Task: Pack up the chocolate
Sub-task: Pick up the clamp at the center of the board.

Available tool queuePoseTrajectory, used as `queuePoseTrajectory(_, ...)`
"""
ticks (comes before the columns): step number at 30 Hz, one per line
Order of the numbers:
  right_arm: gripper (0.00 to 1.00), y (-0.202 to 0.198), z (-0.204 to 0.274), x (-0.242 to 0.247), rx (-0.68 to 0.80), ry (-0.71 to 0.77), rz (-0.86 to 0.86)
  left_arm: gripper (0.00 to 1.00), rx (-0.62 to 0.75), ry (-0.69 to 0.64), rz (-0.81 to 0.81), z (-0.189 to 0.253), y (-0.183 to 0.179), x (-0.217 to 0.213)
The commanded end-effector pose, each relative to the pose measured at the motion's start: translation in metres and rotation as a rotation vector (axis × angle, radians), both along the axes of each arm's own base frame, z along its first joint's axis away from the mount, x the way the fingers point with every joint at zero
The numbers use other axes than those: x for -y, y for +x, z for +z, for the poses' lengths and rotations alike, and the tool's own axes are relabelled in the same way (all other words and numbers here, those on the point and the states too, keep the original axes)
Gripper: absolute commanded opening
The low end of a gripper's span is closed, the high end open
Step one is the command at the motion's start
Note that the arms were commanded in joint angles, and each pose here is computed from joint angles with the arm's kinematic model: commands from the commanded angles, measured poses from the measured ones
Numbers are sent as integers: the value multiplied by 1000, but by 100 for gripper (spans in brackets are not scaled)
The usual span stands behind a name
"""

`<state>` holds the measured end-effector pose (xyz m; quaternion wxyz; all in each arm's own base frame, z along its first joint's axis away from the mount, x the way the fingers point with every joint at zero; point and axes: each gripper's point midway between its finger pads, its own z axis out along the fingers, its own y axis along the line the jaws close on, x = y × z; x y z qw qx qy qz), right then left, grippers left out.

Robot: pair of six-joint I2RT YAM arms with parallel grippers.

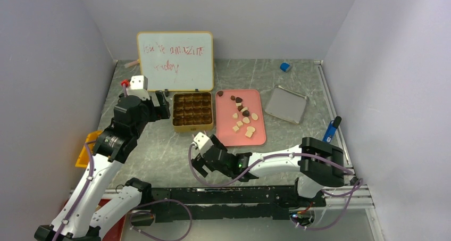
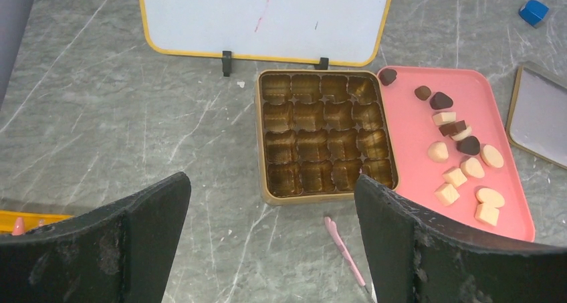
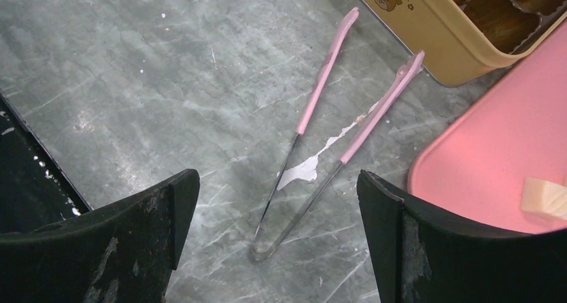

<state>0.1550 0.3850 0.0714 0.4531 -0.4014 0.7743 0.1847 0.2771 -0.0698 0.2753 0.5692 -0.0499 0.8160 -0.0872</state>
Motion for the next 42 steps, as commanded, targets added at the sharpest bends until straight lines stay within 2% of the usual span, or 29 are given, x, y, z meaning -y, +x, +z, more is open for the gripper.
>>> queuePoseTrajectory(1,93,5,26,-23,16,103,-26,97,49,-11,19,14,1,-3)
queuePoseTrajectory(19,92,9,8,-24,23,90,-79,97,52,-18,16,11,1,-2)
queuePoseTrajectory(42,83,32,-14,-31,-6,145,-240,97,52,-15,14,8,2,-2)
